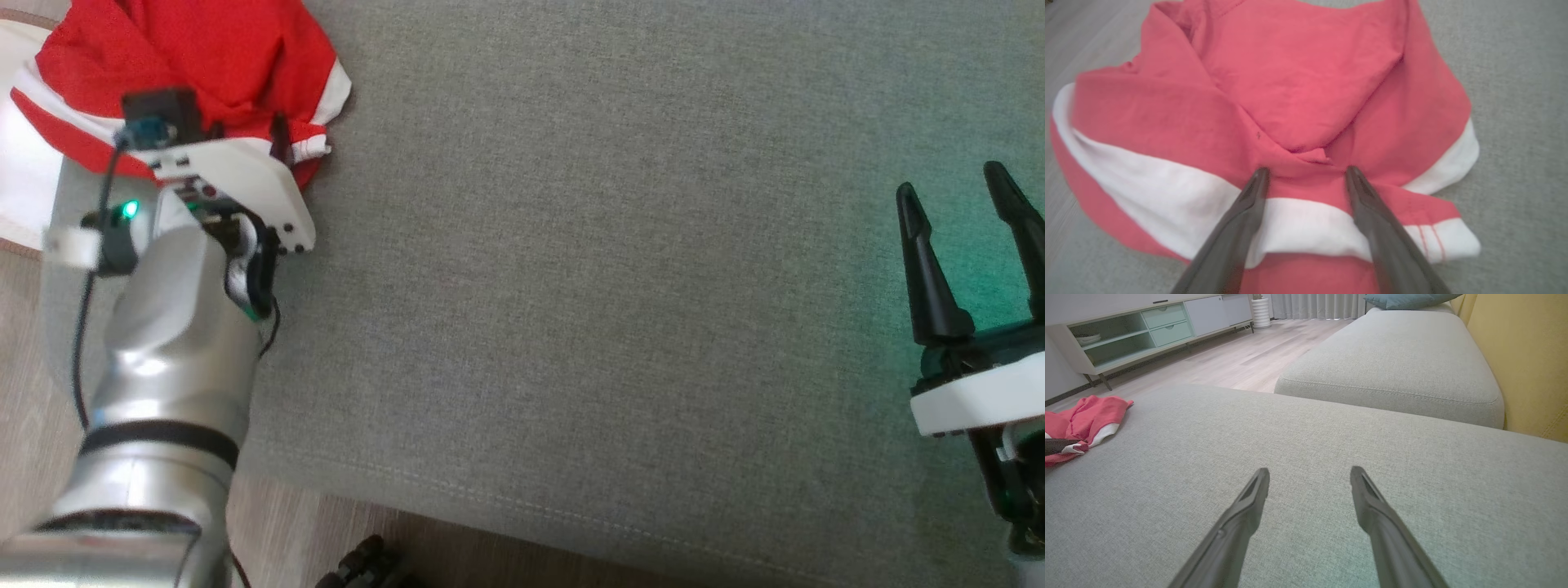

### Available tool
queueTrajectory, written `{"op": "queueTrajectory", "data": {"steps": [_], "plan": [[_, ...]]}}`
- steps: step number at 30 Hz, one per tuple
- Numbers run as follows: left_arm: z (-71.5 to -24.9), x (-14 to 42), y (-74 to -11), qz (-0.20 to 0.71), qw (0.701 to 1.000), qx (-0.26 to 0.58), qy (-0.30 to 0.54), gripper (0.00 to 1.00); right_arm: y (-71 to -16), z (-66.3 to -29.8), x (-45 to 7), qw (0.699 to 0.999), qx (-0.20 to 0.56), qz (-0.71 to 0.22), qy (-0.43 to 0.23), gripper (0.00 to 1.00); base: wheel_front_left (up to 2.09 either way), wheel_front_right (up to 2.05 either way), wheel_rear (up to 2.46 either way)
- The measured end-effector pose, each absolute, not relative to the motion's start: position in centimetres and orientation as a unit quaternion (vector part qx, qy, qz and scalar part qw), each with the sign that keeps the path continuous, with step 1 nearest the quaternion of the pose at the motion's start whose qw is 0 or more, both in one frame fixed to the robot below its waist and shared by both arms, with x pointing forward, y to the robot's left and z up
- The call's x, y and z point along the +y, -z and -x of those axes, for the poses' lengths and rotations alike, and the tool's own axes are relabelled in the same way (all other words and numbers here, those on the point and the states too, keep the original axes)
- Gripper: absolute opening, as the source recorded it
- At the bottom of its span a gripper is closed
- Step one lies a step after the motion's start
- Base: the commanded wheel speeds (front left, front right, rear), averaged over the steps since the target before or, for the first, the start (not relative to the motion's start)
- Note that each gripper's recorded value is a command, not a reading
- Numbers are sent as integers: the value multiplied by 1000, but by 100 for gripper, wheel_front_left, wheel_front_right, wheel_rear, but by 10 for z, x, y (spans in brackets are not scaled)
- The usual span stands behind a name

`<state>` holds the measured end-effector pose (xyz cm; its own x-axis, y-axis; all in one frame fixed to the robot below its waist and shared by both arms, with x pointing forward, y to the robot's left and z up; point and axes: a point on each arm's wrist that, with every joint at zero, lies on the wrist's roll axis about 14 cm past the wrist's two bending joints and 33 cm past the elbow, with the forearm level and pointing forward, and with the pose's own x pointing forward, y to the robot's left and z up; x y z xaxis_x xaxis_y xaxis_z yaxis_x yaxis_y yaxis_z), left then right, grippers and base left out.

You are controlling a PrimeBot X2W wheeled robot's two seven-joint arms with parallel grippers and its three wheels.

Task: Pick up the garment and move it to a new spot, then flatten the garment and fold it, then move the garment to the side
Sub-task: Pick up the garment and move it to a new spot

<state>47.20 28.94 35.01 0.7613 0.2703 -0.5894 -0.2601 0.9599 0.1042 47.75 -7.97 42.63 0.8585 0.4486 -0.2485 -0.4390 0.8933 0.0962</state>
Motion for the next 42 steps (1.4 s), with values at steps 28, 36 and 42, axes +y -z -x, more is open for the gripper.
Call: {"op": "queueTrajectory", "data": {"steps": [28,36,42], "plan": [[-456,279,-509,-19,991,4,-133,0,-507,-440,-83,977,44,-34,-206,100,0,0,0],[-440,200,-532,-20,999,-20,-31,0,-517,-416,-110,985,35,-40,-161,100,0,0,0],[-442,112,-521,2,996,12,87,0,-519,-402,-144,992,30,-45,-110,100,0,0,0]]}}
